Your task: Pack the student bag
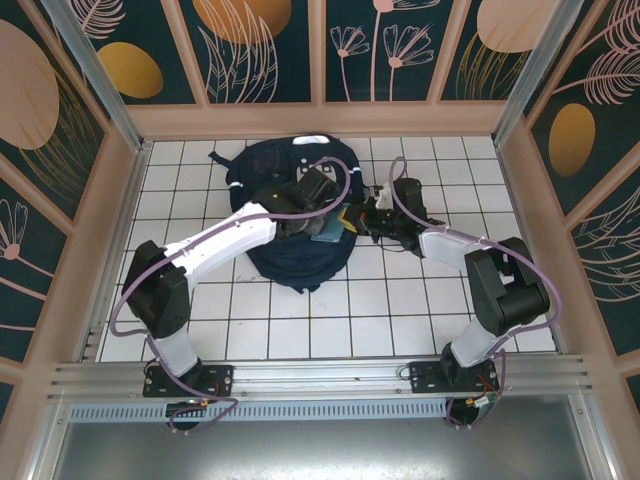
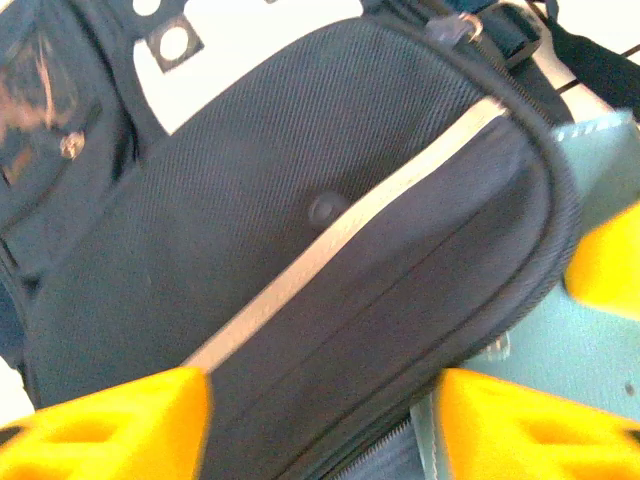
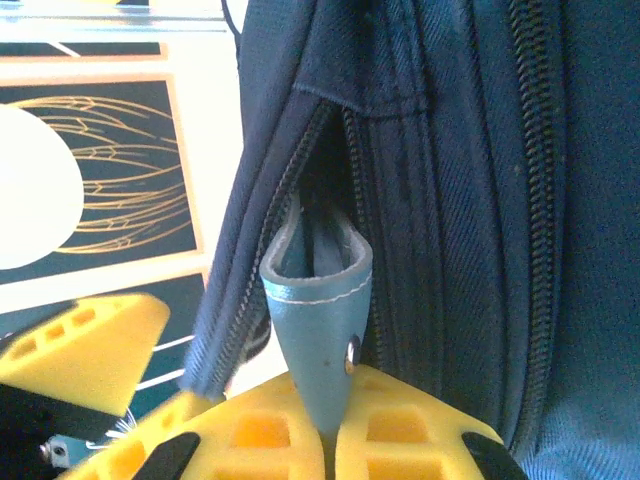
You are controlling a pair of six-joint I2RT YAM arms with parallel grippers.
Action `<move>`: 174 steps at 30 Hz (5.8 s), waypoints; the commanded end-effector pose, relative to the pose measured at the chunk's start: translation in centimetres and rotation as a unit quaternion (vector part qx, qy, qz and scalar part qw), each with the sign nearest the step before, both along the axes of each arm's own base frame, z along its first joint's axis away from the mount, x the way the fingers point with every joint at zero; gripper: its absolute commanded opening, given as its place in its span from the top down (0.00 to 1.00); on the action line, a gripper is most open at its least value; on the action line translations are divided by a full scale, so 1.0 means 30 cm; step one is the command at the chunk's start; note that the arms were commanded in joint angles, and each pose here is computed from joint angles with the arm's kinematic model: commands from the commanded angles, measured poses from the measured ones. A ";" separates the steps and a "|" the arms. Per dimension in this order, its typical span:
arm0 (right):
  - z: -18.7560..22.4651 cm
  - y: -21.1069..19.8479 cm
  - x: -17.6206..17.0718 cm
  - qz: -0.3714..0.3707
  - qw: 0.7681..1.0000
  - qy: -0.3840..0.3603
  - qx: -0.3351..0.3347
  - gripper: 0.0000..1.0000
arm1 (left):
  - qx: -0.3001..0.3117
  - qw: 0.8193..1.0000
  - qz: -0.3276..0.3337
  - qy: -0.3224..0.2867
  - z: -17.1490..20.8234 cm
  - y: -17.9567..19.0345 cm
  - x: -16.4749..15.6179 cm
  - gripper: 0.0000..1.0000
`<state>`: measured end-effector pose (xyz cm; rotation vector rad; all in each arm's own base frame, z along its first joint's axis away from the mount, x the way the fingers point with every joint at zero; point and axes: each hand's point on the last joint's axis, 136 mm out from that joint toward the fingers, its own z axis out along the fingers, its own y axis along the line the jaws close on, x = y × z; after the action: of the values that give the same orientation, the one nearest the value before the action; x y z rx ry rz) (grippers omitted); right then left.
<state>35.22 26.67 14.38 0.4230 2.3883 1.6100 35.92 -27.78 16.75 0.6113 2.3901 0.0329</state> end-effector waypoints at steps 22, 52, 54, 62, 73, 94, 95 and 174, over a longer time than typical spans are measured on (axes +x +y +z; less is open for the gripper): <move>0.131 -0.043 0.081 -0.049 0.996 -0.071 0.011 0.99 | 0.086 0.994 0.018 -0.066 0.002 0.088 0.077 0.85; 0.032 0.143 0.261 -0.245 0.969 -0.013 -0.019 0.73 | -0.198 0.972 -0.026 -0.127 0.431 -0.155 0.089 0.95; 0.032 0.144 0.238 -0.230 0.973 -0.007 -0.028 0.56 | -0.195 0.973 -0.023 -0.124 0.423 -0.148 0.087 0.94; 0.001 0.049 0.076 -0.168 0.981 0.056 -0.084 0.42 | -0.191 0.974 -0.012 -0.124 0.412 -0.139 0.093 0.91; 0.048 -0.093 -0.009 -0.165 0.983 0.050 -0.058 0.48 | -0.221 0.970 -0.069 -0.075 0.352 -0.237 0.062 0.86; 0.050 -0.235 -0.093 -0.193 0.973 0.079 -0.101 0.68 | -0.262 0.959 -0.104 0.002 0.222 -0.380 0.072 0.71; 0.046 -0.265 -0.107 -0.198 0.971 0.075 -0.113 0.66 | -0.263 0.958 -0.112 0.009 0.224 -0.382 0.060 0.62; -0.213 0.093 -0.228 -0.083 0.912 -0.041 -0.399 0.74 | -0.362 0.900 0.242 -0.012 -0.057 0.339 -0.016 0.02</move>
<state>26.94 28.79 7.48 0.3260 2.6367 0.4312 35.30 -17.24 14.85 -0.3305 2.2555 -0.5508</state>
